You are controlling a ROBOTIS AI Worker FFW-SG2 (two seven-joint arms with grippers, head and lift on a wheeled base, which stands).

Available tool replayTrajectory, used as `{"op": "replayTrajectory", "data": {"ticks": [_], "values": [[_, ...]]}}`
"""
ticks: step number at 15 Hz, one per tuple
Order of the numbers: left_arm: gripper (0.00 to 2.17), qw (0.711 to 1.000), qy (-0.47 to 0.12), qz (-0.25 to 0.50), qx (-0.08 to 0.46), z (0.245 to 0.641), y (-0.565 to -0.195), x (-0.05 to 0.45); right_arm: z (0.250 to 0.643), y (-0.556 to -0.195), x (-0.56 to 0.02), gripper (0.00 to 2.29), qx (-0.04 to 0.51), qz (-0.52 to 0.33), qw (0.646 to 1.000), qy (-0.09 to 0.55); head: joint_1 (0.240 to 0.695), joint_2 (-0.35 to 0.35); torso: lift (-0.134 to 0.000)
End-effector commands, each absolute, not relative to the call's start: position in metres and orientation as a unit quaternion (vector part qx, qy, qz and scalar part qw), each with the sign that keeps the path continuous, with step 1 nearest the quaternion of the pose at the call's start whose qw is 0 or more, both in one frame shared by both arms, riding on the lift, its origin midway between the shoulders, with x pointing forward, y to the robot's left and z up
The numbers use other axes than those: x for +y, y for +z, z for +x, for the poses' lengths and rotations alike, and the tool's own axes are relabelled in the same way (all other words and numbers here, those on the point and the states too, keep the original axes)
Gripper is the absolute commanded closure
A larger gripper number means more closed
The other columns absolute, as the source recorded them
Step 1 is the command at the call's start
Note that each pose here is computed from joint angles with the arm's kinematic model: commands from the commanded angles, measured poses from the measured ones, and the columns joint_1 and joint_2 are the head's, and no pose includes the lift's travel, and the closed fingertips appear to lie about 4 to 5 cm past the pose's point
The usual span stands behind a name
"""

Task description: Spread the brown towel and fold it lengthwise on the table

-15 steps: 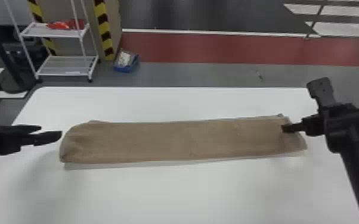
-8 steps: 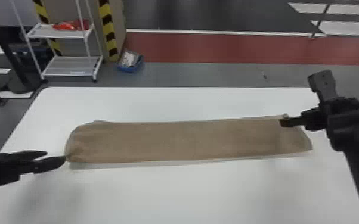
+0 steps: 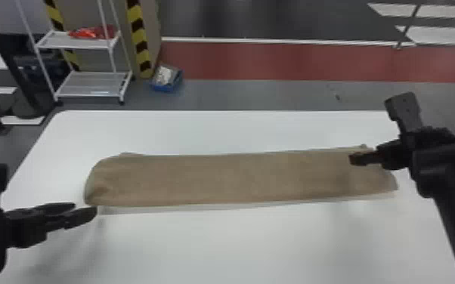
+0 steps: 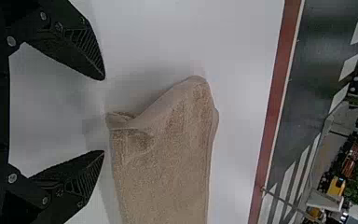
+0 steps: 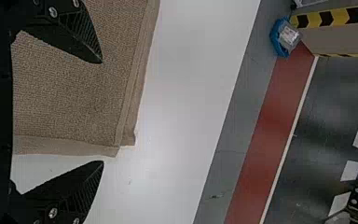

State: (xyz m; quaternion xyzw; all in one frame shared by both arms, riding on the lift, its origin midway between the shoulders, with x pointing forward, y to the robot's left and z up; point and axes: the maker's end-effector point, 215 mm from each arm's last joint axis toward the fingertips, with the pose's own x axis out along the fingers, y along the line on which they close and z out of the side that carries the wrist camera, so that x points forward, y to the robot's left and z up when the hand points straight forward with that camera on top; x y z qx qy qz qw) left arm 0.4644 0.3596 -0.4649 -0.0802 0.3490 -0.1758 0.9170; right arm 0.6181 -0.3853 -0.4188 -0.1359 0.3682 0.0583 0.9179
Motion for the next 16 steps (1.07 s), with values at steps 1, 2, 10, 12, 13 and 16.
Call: {"op": "replayTrajectory", "data": {"ticks": [1, 2, 10, 12, 13, 16], "values": [[0.33, 0.922, -0.172, -0.075, 0.338, 0.470, -0.462, 0.360, 0.616, -0.421, -0.384, 0.13, 0.371, -0.137, 0.917, 0.060, 0.695, -0.027, -0.124], [0.38, 0.922, -0.171, -0.075, 0.338, 0.470, -0.462, 0.361, 0.616, -0.421, -0.384, 0.13, 0.371, -0.137, 0.917, 0.060, 0.695, -0.025, -0.124], [1.75, 0.926, -0.183, -0.068, 0.323, 0.469, -0.450, 0.365, 0.617, -0.423, -0.376, 0.13, 0.371, -0.139, 0.916, 0.066, 0.695, -0.020, -0.124], [1.85, 0.930, -0.181, -0.049, 0.317, 0.473, -0.444, 0.372, 0.615, -0.428, -0.360, 0.15, 0.373, -0.146, 0.912, 0.089, 0.695, -0.015, -0.124], [1.85, 0.930, -0.181, -0.046, 0.316, 0.474, -0.441, 0.376, 0.614, -0.431, -0.351, 0.15, 0.374, -0.150, 0.910, 0.100, 0.695, -0.008, -0.124], [1.85, 0.929, -0.188, -0.040, 0.318, 0.468, -0.438, 0.381, 0.607, -0.441, -0.312, 0.19, 0.383, -0.143, 0.899, 0.155, 0.695, 0.034, -0.124]]}}
